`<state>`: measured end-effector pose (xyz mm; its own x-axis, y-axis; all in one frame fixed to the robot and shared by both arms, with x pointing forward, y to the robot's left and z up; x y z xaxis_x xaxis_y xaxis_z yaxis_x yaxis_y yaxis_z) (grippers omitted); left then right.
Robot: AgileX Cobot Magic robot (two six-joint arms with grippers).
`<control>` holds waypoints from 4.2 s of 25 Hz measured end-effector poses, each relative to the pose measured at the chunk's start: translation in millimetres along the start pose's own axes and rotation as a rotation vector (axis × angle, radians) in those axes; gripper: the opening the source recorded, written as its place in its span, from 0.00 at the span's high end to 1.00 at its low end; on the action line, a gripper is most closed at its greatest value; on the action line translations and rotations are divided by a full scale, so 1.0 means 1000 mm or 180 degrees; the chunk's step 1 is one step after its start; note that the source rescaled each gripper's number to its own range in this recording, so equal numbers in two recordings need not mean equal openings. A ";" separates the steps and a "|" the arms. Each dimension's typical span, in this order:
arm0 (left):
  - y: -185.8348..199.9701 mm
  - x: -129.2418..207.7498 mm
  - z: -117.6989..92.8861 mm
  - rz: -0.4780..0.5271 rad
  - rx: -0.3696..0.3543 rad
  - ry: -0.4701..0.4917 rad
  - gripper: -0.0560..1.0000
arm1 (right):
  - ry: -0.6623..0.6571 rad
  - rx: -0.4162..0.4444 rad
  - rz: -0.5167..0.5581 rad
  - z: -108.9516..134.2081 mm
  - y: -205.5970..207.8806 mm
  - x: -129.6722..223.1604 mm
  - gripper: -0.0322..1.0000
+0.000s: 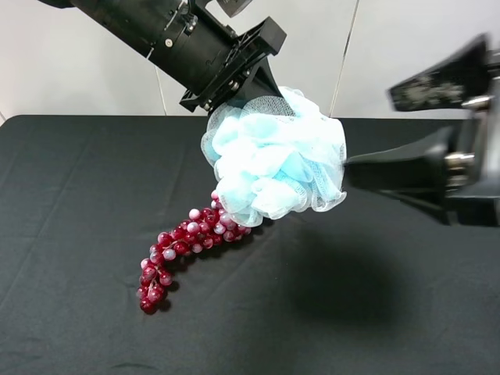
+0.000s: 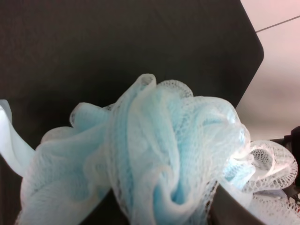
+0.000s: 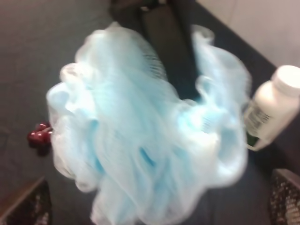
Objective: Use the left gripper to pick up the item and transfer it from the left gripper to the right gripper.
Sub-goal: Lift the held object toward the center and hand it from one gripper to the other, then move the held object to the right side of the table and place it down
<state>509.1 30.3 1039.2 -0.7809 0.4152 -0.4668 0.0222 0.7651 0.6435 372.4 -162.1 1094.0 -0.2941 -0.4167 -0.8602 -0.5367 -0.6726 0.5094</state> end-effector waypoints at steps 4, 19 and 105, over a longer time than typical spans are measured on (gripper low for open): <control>0.000 -0.001 0.000 -0.0014 0.0011 0.0011 0.86 | 0.0137 -0.0113 0.0048 0.008 -0.023 -0.002 0.00; 0.000 -0.003 -0.003 -0.0069 0.0075 0.0010 0.87 | 0.0278 0.0085 0.0274 -0.006 -0.099 0.007 0.00; 0.241 0.105 -0.041 -0.0497 -0.2315 -0.0203 0.01 | 0.0253 0.0078 0.0446 -0.008 -0.117 0.018 0.95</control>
<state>406.5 238.1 1170.2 -0.7028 0.3732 -0.6056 -0.5218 0.3081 0.7955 436.0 -95.9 1019.1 -0.3044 -0.5531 -0.7755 -0.5144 -0.5898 0.6226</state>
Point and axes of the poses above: a point on each arm's last joint axis where the gripper is mounted, y pointing back along that axis away from the gripper, z along the wrist's bending axis when the last joint is at zero, x = y × z, the point moved 3 cm from there along -y, pointing out along that axis toward the gripper, and after that the axes turned 5 degrees about -y, right-handed, at the moved point
